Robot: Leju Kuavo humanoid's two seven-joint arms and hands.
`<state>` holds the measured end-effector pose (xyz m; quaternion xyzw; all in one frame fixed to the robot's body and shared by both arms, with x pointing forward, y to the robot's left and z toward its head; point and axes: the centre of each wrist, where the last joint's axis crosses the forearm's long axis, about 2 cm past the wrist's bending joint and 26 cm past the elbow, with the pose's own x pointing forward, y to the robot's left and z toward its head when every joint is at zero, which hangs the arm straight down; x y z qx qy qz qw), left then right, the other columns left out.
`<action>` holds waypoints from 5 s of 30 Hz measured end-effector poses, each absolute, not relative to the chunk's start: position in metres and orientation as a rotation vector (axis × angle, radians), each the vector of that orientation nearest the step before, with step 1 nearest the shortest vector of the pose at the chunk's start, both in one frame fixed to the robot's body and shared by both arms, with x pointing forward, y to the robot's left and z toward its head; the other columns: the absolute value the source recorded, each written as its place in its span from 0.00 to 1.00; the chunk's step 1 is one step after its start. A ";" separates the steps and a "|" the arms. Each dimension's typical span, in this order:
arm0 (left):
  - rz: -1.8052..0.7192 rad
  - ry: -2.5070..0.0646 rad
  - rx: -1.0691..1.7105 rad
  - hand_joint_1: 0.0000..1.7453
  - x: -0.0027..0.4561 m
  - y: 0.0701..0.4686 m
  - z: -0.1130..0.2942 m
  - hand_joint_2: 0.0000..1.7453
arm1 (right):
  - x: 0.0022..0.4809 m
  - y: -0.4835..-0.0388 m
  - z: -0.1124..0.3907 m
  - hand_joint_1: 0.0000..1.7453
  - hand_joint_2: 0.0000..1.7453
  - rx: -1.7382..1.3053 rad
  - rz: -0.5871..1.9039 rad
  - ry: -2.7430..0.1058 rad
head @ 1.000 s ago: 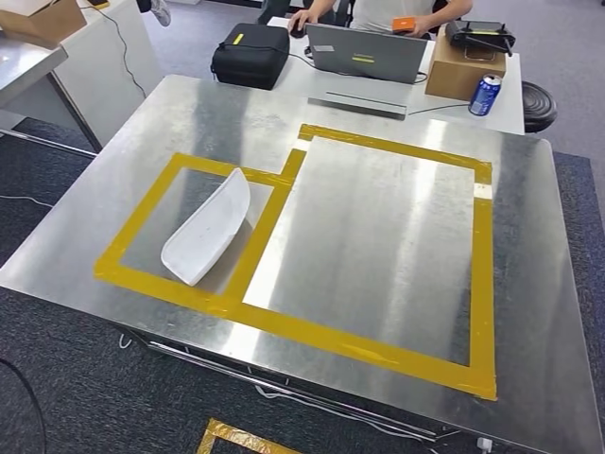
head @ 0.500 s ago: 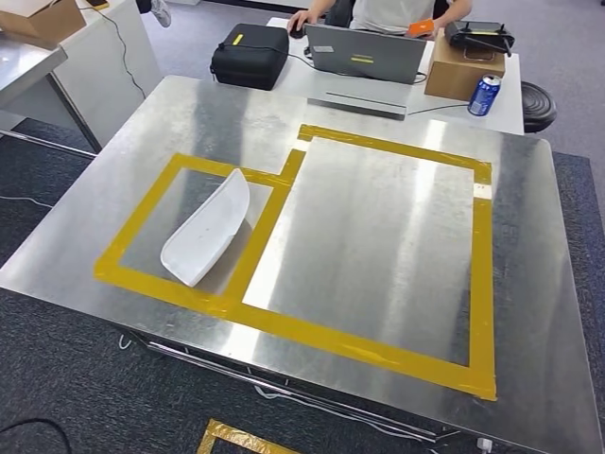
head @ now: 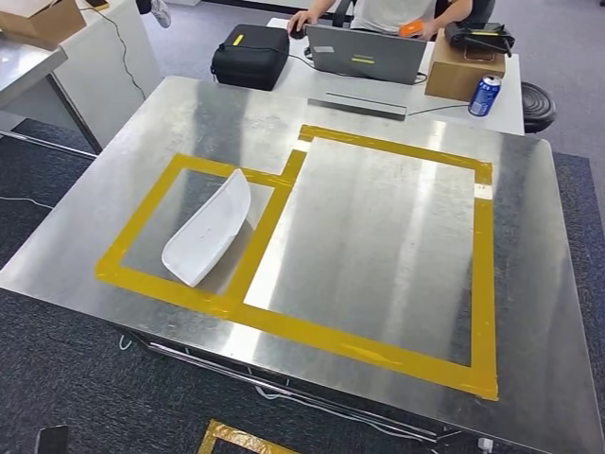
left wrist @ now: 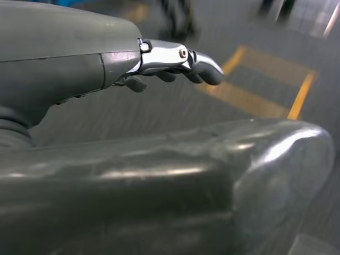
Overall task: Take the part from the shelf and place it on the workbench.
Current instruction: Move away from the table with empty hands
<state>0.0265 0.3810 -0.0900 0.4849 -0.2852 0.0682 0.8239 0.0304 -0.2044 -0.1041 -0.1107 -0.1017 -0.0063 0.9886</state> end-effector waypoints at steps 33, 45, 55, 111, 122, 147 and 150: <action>-0.139 -0.528 0.126 0.00 0.036 0.230 -0.108 0.00 | 0.034 -0.201 -0.104 0.00 0.00 -0.095 0.038 -0.178; -0.145 -0.510 0.117 0.00 0.035 0.229 -0.108 0.00 | 0.035 -0.202 -0.104 0.00 0.00 -0.102 0.058 -0.192; -0.144 -0.496 0.122 0.00 0.034 0.230 -0.108 0.00 | 0.042 -0.203 -0.104 0.00 0.00 -0.111 0.067 -0.211; -0.137 -0.503 0.116 0.00 0.036 0.229 -0.108 0.00 | 0.043 -0.205 -0.104 0.00 0.00 -0.106 0.065 -0.193; -0.139 -0.488 0.117 0.00 0.035 0.230 -0.108 0.00 | 0.042 -0.205 -0.104 0.00 0.00 -0.103 0.066 -0.180; -0.151 -0.475 0.095 0.00 0.038 0.226 -0.107 0.00 | 0.046 -0.206 -0.103 0.00 0.00 -0.124 0.067 -0.200; -0.151 -0.474 0.095 0.00 0.037 0.226 -0.107 0.00 | 0.045 -0.206 -0.103 0.00 0.00 -0.124 0.067 -0.200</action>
